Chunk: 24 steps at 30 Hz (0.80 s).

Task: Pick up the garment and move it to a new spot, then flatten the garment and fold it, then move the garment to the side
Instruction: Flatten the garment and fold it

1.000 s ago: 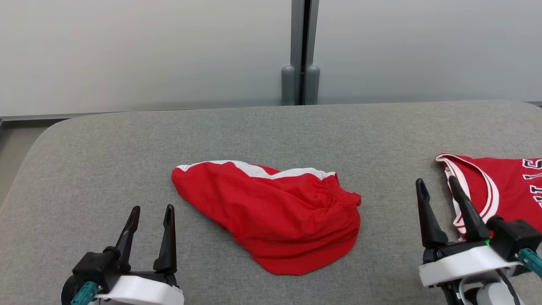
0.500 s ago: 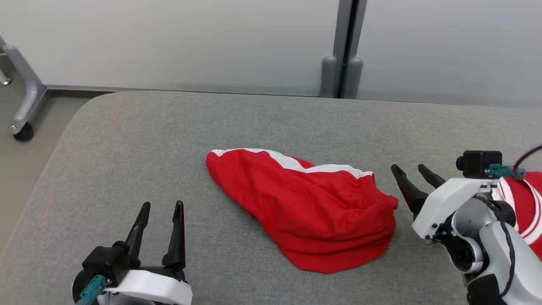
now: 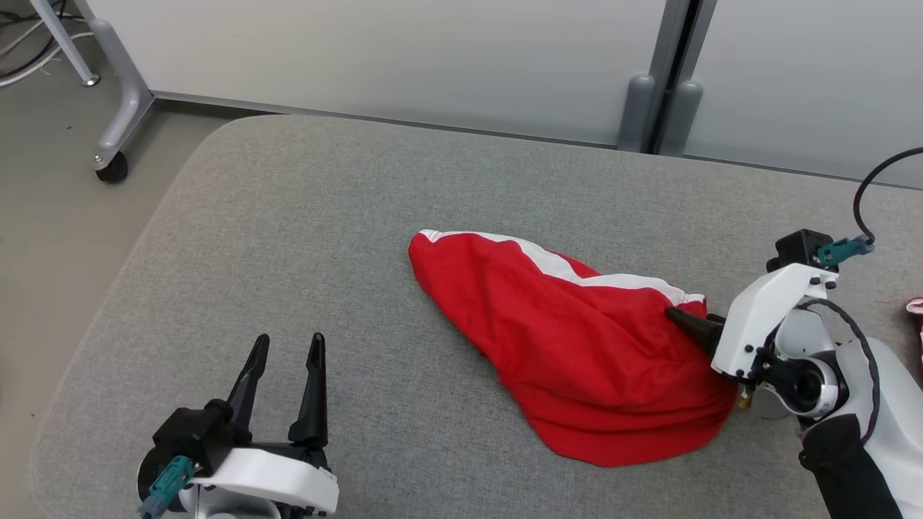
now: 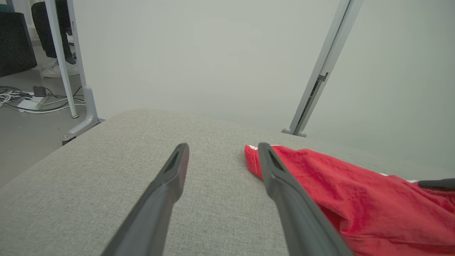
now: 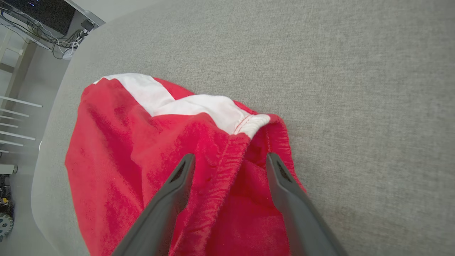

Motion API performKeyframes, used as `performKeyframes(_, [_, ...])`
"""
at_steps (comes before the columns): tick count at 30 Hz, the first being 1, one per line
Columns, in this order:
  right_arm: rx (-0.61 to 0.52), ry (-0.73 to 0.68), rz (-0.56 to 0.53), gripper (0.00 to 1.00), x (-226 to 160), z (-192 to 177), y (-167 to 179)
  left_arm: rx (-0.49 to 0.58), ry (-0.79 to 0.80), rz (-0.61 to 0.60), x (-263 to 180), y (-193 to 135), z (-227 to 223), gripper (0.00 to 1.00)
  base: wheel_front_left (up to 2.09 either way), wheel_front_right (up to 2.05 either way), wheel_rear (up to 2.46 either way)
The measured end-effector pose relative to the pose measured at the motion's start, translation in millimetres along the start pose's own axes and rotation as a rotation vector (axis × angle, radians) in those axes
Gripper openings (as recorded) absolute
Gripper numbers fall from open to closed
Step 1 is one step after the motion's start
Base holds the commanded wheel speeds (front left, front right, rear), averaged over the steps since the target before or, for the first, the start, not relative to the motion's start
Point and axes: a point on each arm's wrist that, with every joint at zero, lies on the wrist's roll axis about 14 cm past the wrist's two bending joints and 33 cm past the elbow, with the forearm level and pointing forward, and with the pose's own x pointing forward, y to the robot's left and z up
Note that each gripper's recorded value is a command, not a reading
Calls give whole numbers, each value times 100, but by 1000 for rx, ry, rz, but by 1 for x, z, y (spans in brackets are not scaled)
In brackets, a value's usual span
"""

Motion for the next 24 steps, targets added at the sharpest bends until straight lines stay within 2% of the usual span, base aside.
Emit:
performKeyframes(3, [4, 9, 3, 100, 5, 3, 2, -3, -2, 5, 1, 1, 0, 100, 0, 0, 0])
performKeyframes(4, [0, 5, 6, 65, 6, 5, 4, -2, -2, 8, 1, 2, 0, 100, 0, 0, 0])
performKeyframes(5, [1, -7, 12, 43, 7, 8, 6, 0, 1, 13, 1, 4, -1, 100, 0, 0, 0])
performKeyframes(6, [2, -25, 19, 43, 8, 12, 9, 0, 2, 14, 1, 4, -1, 100, 0, 0, 0])
performKeyframes(7, [1, -34, 25, 2, 9, 14, 11, 1, 3, 16, 2, 5, -1, 100, 0, 0, 0])
performKeyframes(11, [4, -64, 35, 0, 6, 17, 15, 2, 15, 9, 3, 3, -5, 100, 0, 0, 0])
performKeyframes(17, [13, -220, 95, 0, -15, 36, 30, 8, 12, -30, 6, -6, -5, 100, 0, 0, 0])
performKeyframes(24, [56, -305, 182, 0, -61, 22, 38, 22, 12, -94, 11, -21, -5, 100, 0, 0, 0])
